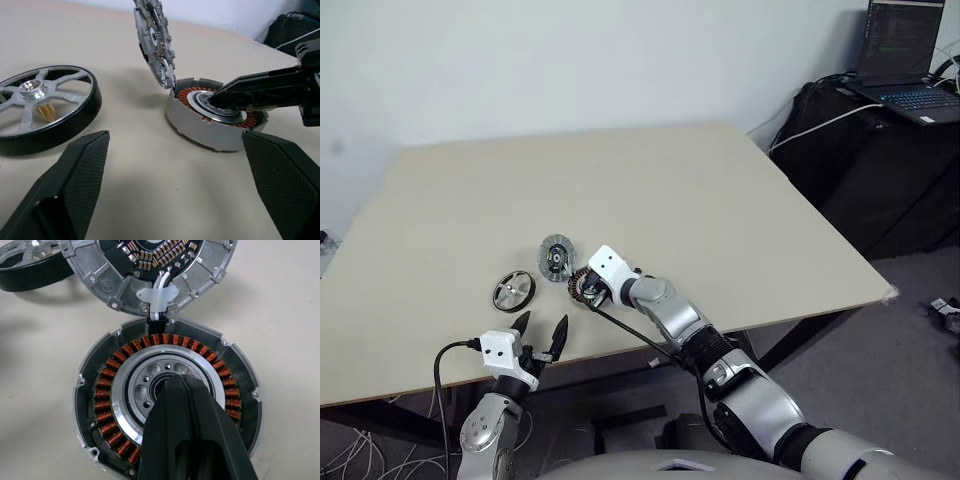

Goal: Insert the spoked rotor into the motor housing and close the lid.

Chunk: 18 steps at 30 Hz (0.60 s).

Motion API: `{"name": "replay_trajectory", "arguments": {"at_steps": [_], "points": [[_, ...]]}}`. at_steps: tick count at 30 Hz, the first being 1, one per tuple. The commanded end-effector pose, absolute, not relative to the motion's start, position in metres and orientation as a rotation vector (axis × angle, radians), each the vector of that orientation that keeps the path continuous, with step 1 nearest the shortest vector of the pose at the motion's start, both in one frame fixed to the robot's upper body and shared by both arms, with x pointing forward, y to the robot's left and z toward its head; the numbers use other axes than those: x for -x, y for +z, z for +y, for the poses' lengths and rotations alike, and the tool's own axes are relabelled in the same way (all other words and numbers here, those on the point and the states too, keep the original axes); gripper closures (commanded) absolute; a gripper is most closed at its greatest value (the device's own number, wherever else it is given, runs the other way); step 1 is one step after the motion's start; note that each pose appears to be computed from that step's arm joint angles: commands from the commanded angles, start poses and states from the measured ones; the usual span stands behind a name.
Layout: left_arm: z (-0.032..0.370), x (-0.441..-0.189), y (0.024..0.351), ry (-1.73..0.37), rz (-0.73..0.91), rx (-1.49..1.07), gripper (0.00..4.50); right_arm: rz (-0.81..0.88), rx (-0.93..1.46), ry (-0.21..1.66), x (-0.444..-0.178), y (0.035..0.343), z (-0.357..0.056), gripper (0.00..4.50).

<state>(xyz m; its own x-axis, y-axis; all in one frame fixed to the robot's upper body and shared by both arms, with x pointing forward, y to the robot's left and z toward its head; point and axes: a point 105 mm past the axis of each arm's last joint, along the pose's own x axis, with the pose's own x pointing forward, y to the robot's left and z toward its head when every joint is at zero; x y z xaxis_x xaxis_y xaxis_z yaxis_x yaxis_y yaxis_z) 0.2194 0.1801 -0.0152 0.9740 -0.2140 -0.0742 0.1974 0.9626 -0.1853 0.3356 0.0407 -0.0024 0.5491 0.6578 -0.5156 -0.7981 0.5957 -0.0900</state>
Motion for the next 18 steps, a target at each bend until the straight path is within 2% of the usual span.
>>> {"name": "replay_trajectory", "arguments": {"at_steps": [1, 6, 9, 13, 18], "points": [[0.182, -0.222, -0.010, -0.208, 0.069, 0.187, 0.00, 0.450, 0.310, 0.836, -0.343, 0.002, 0.029, 4.49], [0.181, -0.221, -0.010, -0.201, 0.071, 0.182, 0.00, 0.330, 0.232, 0.871, -0.343, 0.037, 0.046, 4.49], [0.199, -0.220, -0.013, -0.111, 0.078, 0.194, 0.00, 0.265, 0.175, 0.895, -0.336, 0.055, 0.051, 4.49], [0.247, -0.215, -0.020, 0.061, 0.068, 0.295, 0.00, 0.262, 0.144, 0.892, -0.325, 0.056, 0.039, 4.49], [0.271, -0.212, -0.018, 0.095, 0.010, 0.501, 0.00, 0.291, 0.126, 0.853, -0.316, 0.050, 0.019, 4.49]]}}
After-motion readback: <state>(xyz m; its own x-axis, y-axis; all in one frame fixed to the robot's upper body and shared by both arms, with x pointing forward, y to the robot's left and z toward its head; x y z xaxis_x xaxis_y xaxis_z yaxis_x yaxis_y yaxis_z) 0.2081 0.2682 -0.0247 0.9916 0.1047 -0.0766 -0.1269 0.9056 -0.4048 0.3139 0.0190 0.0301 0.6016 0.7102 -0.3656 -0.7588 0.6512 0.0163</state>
